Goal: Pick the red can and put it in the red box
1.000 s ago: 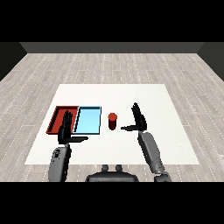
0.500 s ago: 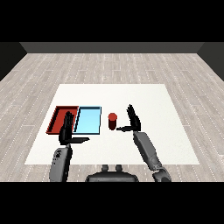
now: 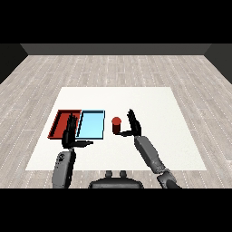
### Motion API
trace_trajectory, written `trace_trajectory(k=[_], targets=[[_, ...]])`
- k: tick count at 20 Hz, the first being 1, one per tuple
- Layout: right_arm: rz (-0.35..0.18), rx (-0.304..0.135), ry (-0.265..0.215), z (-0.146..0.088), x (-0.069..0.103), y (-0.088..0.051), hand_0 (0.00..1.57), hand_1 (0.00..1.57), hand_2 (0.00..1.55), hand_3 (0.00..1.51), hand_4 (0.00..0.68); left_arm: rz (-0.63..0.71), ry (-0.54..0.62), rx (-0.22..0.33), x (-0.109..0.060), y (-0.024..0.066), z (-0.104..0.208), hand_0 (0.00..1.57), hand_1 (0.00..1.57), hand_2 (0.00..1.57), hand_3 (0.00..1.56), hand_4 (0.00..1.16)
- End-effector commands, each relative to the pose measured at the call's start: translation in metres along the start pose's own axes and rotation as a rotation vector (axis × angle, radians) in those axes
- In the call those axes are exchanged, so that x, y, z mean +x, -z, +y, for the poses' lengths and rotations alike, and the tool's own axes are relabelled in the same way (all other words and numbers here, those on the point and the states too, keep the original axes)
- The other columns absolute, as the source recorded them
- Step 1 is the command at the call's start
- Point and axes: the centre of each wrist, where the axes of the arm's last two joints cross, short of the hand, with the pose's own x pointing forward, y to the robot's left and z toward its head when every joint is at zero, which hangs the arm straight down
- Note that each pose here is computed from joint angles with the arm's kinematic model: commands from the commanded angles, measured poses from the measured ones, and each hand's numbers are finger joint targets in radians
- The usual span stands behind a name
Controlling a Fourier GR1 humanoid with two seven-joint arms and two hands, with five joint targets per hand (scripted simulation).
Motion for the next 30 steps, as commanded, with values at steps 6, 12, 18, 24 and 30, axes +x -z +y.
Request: trace_trajectory(k=[6,12,18,24,30], targets=[[0.025,-0.015,0.007,0.003,-0.011,0.015,0.00,0.00,0.00,0.00,0.000,0.001,0.004,-0.013,0.000,0.0098,0.005,0.00,0.00,0.00,0.00,0.00],[0.035,-0.011,0.033,0.017,-0.033,-0.008,0.00,0.00,0.00,0.00,0.000,0.011,-0.006,-0.005,0.003,-0.0056,0.009,0.00,0.00,0.00,0.00,0.00],[0.036,-0.007,0.014,0.032,-0.015,0.027,0.00,0.00,0.00,0.00,0.000,0.006,0.000,-0.006,0.006,0.0071,-0.001,0.00,0.00,0.00,0.00,0.00],[0.035,-0.017,0.059,0.037,-0.016,0.018,0.00,0.00,0.00,0.00,0.000,-0.005,-0.014,-0.023,0.016,-0.0082,-0.002,0.00,0.00,0.00,0.00,0.00],[0.024,0.031,0.076,0.048,-0.018,0.023,0.00,0.00,0.00,0.00,0.000,-0.001,0.012,-0.010,0.010,-0.0106,0.003,0.00,0.00,0.00,0.00,0.00]])
